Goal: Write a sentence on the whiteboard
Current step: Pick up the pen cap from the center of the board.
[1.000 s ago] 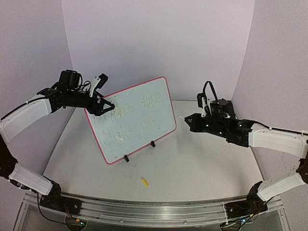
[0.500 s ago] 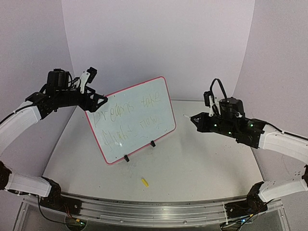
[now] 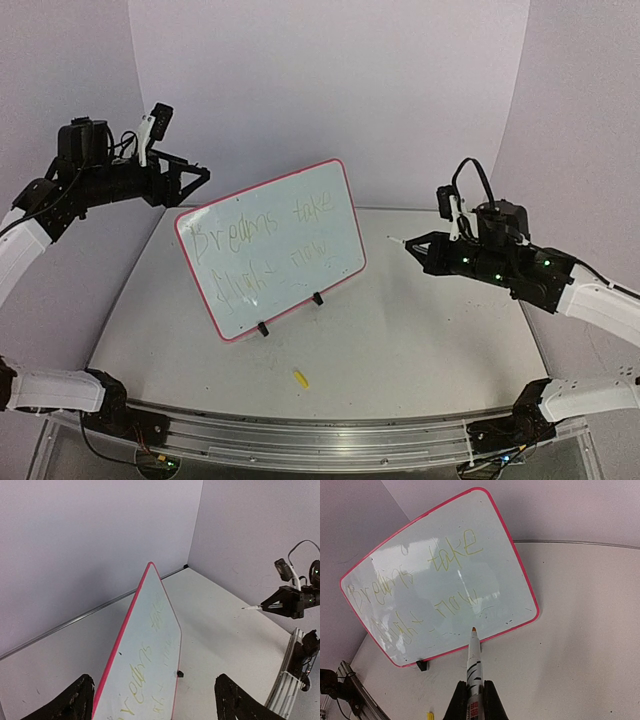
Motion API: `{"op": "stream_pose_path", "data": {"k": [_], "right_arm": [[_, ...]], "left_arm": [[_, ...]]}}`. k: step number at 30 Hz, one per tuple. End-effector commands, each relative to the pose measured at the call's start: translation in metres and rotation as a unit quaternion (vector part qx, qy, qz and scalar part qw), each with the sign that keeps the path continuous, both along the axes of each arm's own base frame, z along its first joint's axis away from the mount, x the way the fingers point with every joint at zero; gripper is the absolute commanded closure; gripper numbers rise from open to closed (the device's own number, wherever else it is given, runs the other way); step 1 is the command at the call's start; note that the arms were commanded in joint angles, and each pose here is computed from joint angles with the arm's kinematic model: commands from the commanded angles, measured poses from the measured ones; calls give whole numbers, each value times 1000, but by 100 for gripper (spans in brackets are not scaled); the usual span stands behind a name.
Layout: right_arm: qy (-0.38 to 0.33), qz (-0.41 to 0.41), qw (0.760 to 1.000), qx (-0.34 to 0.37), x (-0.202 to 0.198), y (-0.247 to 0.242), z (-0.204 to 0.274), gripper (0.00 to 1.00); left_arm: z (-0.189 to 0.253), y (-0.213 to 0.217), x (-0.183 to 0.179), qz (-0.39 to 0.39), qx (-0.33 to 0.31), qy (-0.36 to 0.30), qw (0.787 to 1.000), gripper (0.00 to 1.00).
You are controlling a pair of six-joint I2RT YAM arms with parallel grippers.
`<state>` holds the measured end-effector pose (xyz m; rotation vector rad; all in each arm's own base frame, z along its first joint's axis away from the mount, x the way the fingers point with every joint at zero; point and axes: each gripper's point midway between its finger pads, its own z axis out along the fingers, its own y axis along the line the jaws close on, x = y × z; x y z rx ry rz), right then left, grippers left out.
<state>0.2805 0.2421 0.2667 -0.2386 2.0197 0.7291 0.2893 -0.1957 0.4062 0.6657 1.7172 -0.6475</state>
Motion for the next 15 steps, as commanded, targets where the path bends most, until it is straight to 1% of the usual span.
{"op": "stream_pose_path", "data": {"k": [1,6,10,13,15], "right_arm": [[15,39,999,18,-15,7,6,100],[40,67,997,22,-24,14,-2,100],[71,104,992,30,-33,26,-12,100],[100,126,986,31,-41,33,-22,100],[117,130,984,28,-45,32,-29,100]], "left_arm": [[-2,-12,-35,-53,-44,51,996,19],[-27,-33,-50,-88,-25,93,991,20],[-55,-67,-70,-144,9,115,983,22],[-92,-96,-94,-196,51,131,970,22],[-124,-116,-110,-234,87,142,958,21]]}}
